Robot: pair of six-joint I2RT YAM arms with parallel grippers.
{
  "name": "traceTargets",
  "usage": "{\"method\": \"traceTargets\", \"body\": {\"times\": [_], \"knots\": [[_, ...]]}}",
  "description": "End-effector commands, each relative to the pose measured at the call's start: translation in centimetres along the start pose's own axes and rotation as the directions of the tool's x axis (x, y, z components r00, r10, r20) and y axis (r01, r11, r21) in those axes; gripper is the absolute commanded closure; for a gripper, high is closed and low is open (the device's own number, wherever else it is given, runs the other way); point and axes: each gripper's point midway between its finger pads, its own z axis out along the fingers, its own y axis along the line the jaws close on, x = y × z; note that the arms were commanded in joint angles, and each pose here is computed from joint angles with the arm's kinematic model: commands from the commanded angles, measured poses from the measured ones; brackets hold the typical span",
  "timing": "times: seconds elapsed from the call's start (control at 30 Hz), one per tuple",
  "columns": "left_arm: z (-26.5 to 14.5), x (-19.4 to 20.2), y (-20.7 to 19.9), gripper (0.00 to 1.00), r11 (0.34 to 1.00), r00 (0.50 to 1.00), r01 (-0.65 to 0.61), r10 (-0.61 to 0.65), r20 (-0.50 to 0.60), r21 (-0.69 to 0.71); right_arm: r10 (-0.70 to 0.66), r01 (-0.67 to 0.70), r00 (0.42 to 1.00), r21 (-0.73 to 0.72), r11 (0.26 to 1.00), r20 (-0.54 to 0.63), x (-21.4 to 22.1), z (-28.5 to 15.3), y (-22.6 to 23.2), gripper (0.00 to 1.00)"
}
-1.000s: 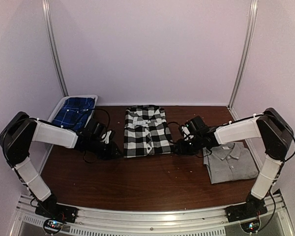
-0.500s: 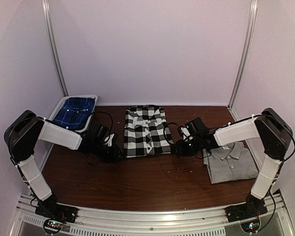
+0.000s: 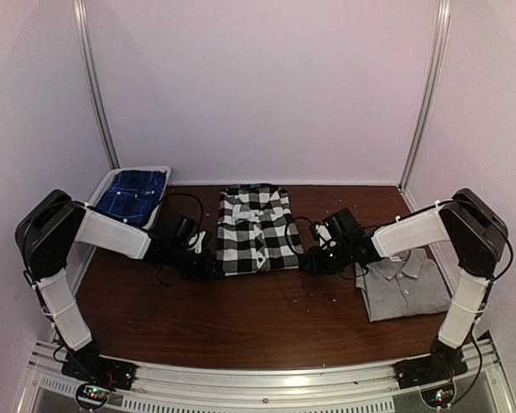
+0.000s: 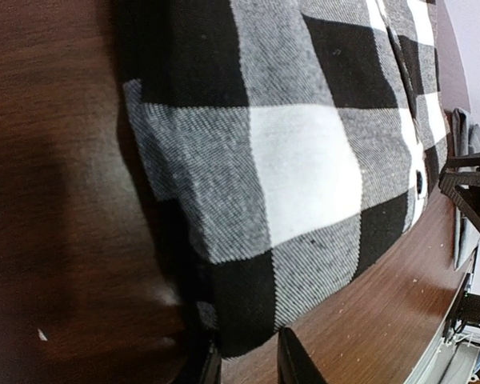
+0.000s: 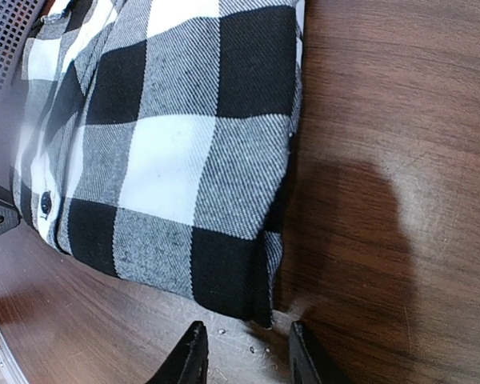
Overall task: Fold and stack the long sleeve shirts
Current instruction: Pick up the 2/3-rectangle-folded shirt from the center of the board.
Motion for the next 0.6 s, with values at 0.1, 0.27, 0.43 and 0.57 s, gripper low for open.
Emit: {"method": "traceTargets", "body": {"times": [0.1, 0.27, 0.43, 0.57], "knots": [[0.5, -1.3, -0.2, 0.84, 1.000, 1.000, 0.003, -0.003, 0.031, -0.019, -0.004, 0.004, 1.000, 0.011, 1.000, -0.014, 0.4, 0.5, -0.5, 0.69], [0.4, -1.9, -0.6, 0.93, 1.000, 0.999, -0.003, 0.003, 0.044, -0.015, -0.022, 0.022, 0.999, -0.007, 1.000, 0.027, -0.6, 0.4, 0.0, 0.74], [0.3, -1.8, -0.6, 0.97, 1.000, 1.000, -0.001, 0.001, 0.030, -0.024, -0.032, 0.033, 0.999, -0.022, 0.999, 0.038, -0.9, 0.7, 0.2, 0.75], [0.3, -1.7, -0.6, 0.99, 1.000, 1.000, 0.000, 0.001, 0.028, -0.025, -0.035, 0.036, 0.999, -0.025, 0.999, 0.041, -0.9, 1.1, 0.2, 0.75]]}}
